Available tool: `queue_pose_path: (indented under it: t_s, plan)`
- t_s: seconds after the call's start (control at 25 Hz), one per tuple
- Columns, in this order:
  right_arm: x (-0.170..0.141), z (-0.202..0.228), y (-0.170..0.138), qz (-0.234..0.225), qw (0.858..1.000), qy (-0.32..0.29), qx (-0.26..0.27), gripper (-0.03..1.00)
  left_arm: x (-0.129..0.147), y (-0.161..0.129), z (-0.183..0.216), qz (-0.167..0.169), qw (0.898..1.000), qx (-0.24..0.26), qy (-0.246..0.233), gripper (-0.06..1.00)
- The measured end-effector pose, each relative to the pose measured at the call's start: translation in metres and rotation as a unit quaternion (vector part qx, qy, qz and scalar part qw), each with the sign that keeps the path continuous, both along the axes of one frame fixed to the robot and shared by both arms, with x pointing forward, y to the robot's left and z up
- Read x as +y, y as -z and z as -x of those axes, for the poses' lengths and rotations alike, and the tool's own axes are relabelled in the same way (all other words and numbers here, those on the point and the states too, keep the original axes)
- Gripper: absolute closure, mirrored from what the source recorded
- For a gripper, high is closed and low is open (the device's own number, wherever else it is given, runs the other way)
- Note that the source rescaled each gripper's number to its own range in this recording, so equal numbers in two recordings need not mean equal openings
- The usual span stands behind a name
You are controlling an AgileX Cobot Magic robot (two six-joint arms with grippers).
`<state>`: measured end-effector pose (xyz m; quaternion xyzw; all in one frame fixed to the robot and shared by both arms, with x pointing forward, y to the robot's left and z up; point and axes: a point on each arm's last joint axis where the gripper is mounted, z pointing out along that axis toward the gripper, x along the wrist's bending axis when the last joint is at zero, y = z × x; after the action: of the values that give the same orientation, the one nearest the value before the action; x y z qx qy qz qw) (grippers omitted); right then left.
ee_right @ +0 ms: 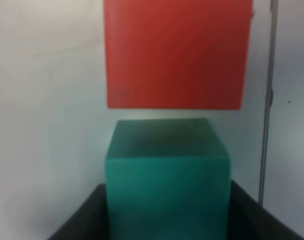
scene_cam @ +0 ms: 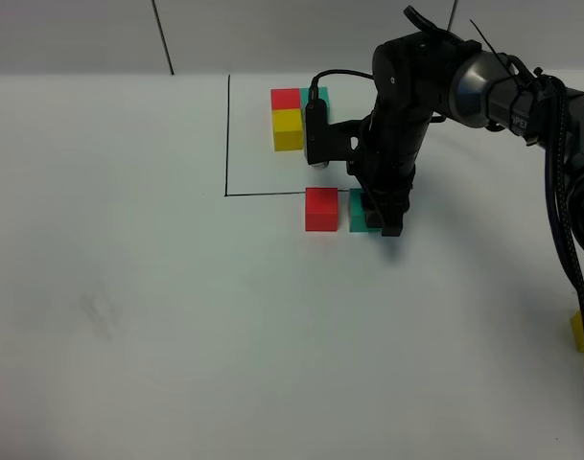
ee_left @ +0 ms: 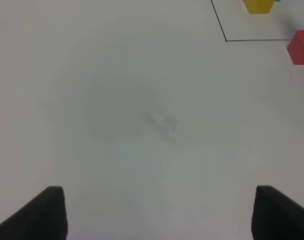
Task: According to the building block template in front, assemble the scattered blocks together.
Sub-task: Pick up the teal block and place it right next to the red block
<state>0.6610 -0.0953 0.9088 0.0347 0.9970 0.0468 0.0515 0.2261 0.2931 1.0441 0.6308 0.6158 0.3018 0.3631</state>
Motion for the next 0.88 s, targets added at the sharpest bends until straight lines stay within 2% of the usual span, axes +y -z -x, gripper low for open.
queue_pose_path:
  t_s: [0.88]
  plan:
    - [0.0049, -0.0014, -0.0003, -0.026, 1.000, 0.009, -0.007, 0.71, 0.0000, 0.0000, 0.0000, 0.000, 1.000, 0.000, 0.000, 0.26]
